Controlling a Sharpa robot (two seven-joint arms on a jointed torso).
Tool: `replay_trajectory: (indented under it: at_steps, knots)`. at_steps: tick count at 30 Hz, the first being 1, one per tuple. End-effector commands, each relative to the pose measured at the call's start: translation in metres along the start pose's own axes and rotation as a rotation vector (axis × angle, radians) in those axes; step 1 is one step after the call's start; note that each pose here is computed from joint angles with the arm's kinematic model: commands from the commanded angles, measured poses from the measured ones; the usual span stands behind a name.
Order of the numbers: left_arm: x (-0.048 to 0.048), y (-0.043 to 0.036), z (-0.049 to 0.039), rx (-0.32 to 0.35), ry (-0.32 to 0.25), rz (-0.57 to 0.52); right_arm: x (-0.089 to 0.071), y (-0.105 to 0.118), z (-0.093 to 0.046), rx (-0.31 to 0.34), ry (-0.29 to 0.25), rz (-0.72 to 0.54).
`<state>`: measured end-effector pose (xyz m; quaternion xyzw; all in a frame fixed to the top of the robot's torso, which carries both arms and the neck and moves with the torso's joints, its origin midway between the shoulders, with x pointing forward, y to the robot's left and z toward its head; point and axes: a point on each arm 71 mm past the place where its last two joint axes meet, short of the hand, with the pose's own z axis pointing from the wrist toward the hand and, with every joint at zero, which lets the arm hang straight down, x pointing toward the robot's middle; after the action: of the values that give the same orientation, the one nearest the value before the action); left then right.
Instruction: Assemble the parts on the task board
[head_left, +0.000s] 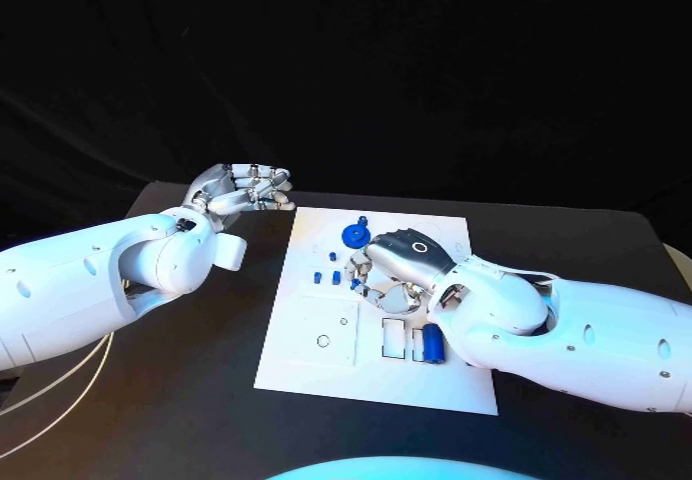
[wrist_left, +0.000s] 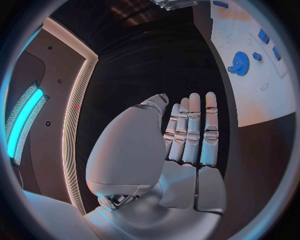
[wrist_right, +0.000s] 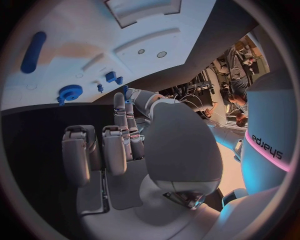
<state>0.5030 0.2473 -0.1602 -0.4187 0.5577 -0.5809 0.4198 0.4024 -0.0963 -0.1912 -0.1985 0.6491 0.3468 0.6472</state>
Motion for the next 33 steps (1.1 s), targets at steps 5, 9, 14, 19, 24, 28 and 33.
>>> replay_trajectory:
  at_steps: [5, 9, 14, 19, 24, 28, 33]
  knots:
    - [0.0093, -0.0006, 0.0051, 0.012, 0.014, -0.014, 0.029, 0.009, 0.005, -0.029, 0.045, 0.026]
    - [0.0124, -0.0002, 0.0069, 0.012, 0.019, -0.016, 0.039, 0.013, 0.006, -0.037, 0.063, 0.036]
    - [0.0145, -0.0001, 0.0079, 0.011, 0.023, -0.017, 0.046, 0.016, 0.006, -0.041, 0.08, 0.038]
    - [0.0133, 0.0001, 0.0079, 0.009, 0.02, -0.016, 0.049, 0.015, 0.004, -0.039, 0.086, 0.03]
    - [0.0109, 0.0001, 0.0074, 0.008, 0.014, -0.014, 0.049, 0.012, 0.001, -0.033, 0.084, 0.017]
    - [0.0093, 0.0002, 0.0072, 0.008, 0.01, -0.012, 0.048, 0.011, -0.001, -0.03, 0.08, 0.006]
    - [0.0081, 0.0003, 0.0071, 0.007, 0.008, -0.011, 0.047, 0.009, -0.003, -0.028, 0.079, -0.001]
